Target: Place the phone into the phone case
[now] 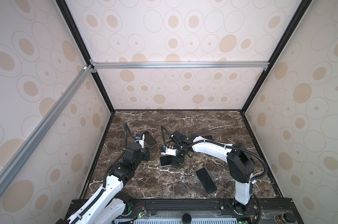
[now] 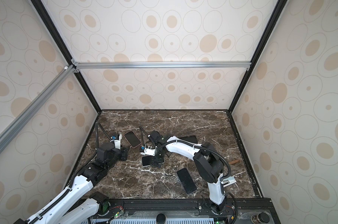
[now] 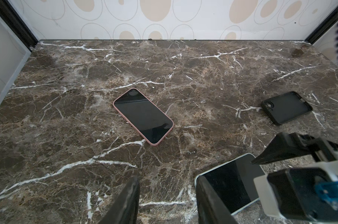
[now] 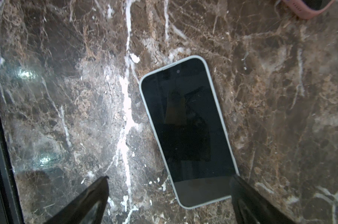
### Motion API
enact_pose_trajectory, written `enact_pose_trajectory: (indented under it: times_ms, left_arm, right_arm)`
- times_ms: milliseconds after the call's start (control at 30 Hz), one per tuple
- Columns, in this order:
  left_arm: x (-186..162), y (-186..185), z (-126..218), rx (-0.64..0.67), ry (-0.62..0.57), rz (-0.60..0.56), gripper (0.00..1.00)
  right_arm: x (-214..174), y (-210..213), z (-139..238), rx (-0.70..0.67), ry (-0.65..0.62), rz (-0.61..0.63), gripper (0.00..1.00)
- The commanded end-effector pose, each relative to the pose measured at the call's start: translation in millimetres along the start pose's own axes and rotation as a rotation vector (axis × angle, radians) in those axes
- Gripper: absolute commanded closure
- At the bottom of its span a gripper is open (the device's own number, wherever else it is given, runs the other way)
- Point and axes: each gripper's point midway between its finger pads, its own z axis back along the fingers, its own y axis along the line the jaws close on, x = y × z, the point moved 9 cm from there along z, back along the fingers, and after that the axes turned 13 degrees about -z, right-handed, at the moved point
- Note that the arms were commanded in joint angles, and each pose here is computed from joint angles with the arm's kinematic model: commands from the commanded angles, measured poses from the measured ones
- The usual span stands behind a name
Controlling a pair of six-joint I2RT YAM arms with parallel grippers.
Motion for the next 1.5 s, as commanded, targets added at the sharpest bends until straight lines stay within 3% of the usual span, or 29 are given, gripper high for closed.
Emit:
enact_pose_trajectory:
  times_ms: [0,1000,1467]
  left_arm:
    - [2,5,4,0.037,-0.018,0.012,0.52]
    - [2,12,0,0.038,-0.005,0.036,0.52]
    - [2,14,5,0.051,-0.028,0.046,0.51]
  right_arm:
    - [0,2,-1,0.039,0.018,0.067,0.01]
    - [-10,-5,-29,0.039,0.090,0.149,0.01]
    - [2,-10,-26,-0.002,0.059,0.177,0.01]
